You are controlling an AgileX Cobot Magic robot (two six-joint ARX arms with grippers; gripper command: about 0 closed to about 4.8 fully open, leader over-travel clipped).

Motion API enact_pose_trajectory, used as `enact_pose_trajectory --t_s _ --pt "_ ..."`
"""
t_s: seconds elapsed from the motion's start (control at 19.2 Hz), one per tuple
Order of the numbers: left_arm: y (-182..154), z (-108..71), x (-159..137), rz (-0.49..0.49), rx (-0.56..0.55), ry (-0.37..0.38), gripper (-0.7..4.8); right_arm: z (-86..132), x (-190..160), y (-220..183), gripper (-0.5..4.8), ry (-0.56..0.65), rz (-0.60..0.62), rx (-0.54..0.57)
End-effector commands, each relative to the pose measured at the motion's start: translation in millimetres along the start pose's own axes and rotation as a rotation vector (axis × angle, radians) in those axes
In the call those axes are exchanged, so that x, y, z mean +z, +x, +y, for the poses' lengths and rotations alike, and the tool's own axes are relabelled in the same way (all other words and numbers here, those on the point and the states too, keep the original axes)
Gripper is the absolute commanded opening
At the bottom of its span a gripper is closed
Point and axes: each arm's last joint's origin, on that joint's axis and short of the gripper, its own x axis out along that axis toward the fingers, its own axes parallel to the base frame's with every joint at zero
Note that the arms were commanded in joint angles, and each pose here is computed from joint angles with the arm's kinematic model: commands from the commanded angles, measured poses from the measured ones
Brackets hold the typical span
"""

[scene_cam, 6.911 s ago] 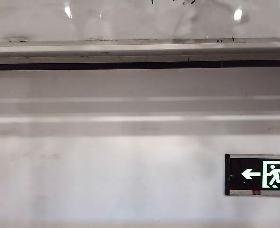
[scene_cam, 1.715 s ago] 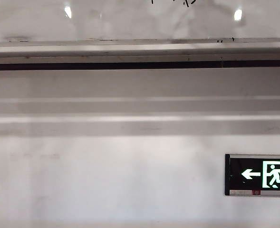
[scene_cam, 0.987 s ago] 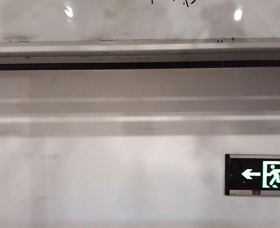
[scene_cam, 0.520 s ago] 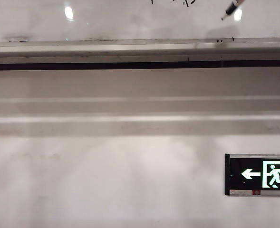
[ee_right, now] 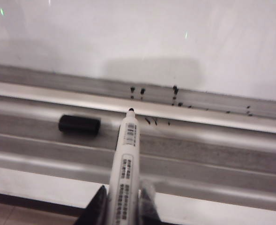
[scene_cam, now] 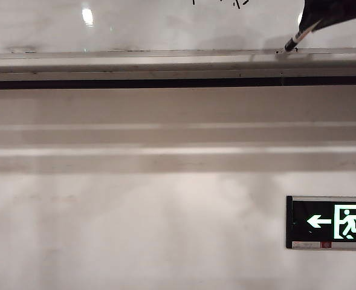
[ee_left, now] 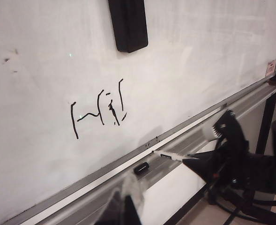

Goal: Take a marker from the whiteboard tray, write "Hi!" on the whiteboard, and then put the marker back vertically into the whiteboard tray.

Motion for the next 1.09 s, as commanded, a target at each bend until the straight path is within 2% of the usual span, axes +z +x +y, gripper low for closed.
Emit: enact_pose_trajectory --t_s 0.05,0.88,0.94,0.99,1.04,1.09 --pt "-1.5 0.3 3.4 -0.023 0.002 0.005 -0.06 1.0 1.0 5.1 -0.05 0.011 -0.022 0.0" --pt "-1.5 0.3 3.4 -0.023 0.002 0.004 -0.06 5.5 -14.1 36.8 0.0 0.012 -0.02 -0.009" --pt "-1.5 0.3 3.4 -0.023 0.002 0.004 -0.06 5.7 -14.2 36.8 0.59 0.011 -0.019 -0.005" --pt "-1.5 0.3 3.4 -0.023 0.002 0.004 -0.06 6.2 -14.2 36.8 1.51 0.011 -0.018 0.013" --pt "-1.5 0.3 3.4 -0.023 0.002 0.004 -0.06 6.3 -14.2 36.8 2.05 0.011 -0.018 0.016" --pt "-1.5 0.3 3.4 -0.023 0.002 0.004 -0.06 6.3 -14.0 36.8 2.13 0.011 -0.019 0.017"
